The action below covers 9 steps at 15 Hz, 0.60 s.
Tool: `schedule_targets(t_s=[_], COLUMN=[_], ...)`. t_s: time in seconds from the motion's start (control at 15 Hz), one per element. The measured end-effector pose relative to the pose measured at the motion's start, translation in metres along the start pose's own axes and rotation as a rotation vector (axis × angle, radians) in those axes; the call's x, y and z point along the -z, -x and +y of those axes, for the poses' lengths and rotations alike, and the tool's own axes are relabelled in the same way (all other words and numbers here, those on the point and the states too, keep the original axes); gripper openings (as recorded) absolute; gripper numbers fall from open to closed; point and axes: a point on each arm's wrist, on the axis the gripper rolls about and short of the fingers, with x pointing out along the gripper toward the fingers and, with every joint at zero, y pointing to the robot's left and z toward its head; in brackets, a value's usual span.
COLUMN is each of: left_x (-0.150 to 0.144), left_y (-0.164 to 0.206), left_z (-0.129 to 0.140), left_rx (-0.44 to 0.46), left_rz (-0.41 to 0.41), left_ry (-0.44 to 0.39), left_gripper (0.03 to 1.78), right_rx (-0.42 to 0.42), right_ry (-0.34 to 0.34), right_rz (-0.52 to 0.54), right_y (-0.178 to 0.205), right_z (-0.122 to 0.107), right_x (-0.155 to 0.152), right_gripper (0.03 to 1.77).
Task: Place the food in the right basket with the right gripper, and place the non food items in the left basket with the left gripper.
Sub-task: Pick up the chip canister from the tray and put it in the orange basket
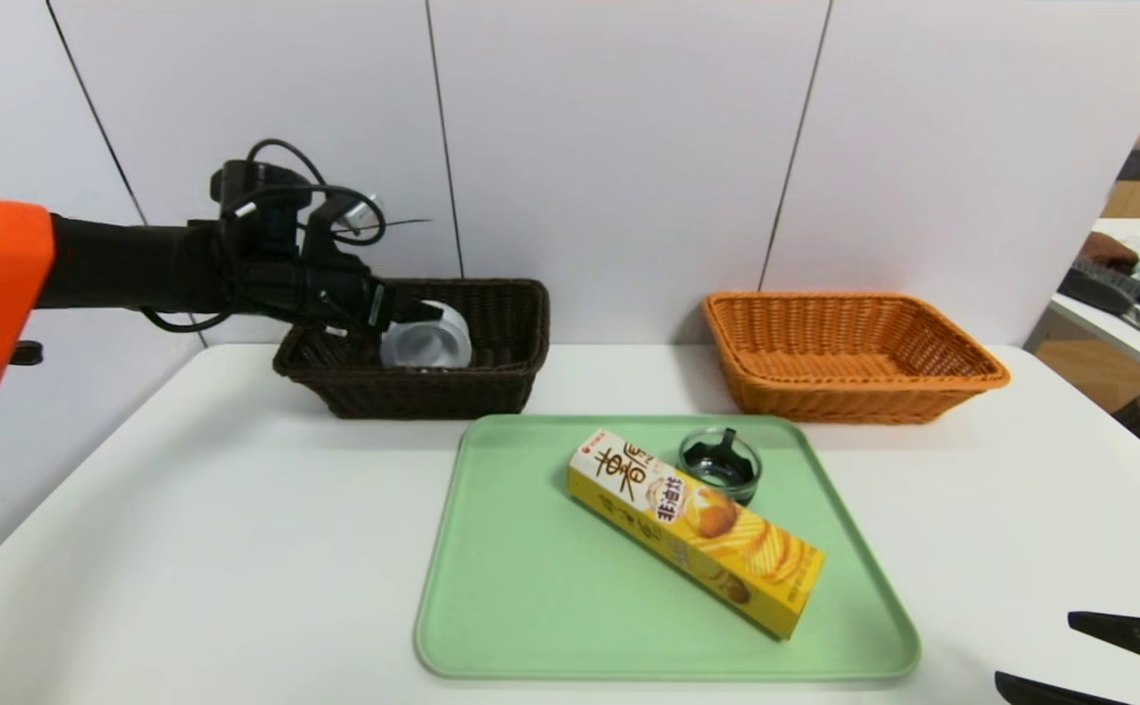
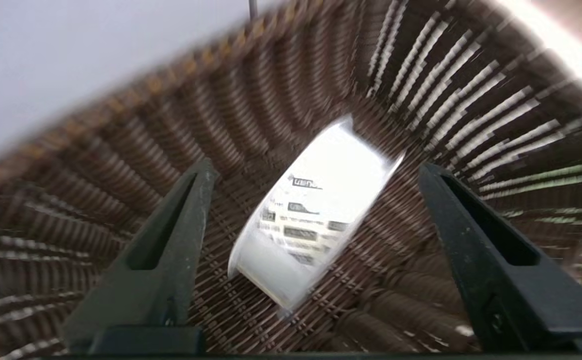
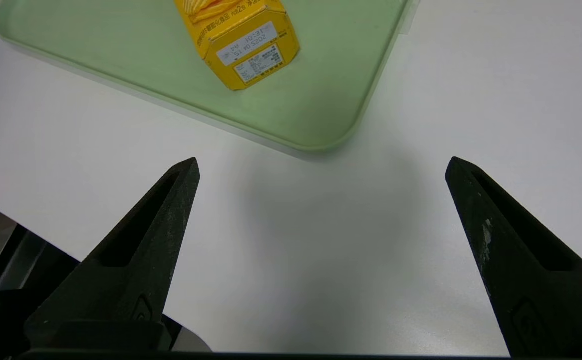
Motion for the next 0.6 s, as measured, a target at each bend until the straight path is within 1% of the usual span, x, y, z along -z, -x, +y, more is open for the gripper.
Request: schedule_targets(t_s=[0.13, 0.27, 0.4, 0.6], left_x=[-0.023, -0.040, -0.046, -0.043], left_y=[0.028, 0.055, 0.075, 0.089], left_z=[-0.010, -0.022, -0.041, -0.076], left_rx=[-0.009, -0.011, 0.014, 0.109], left_rz=[-0.037, -0.057, -0.045, -0.014], left_ry=[-0.021, -0.029, -0.006, 0.034], left_gripper=[1.52, 1.56, 1.59, 1.63], right_rx=[0.000, -0.001, -0.001, -0.002], right_ry=[0.000, 0.001, 0.002, 0.004], right_rz=[-0.001, -0.003, -0.005, -0.010], right_y=[0.000, 0.000, 0.001, 0.001], right_z=[0.000, 0.000, 0.000, 0.001], right_x=[0.000, 0.000, 0.000, 0.000], right_gripper=[1.70, 1.70, 1.70, 1.70])
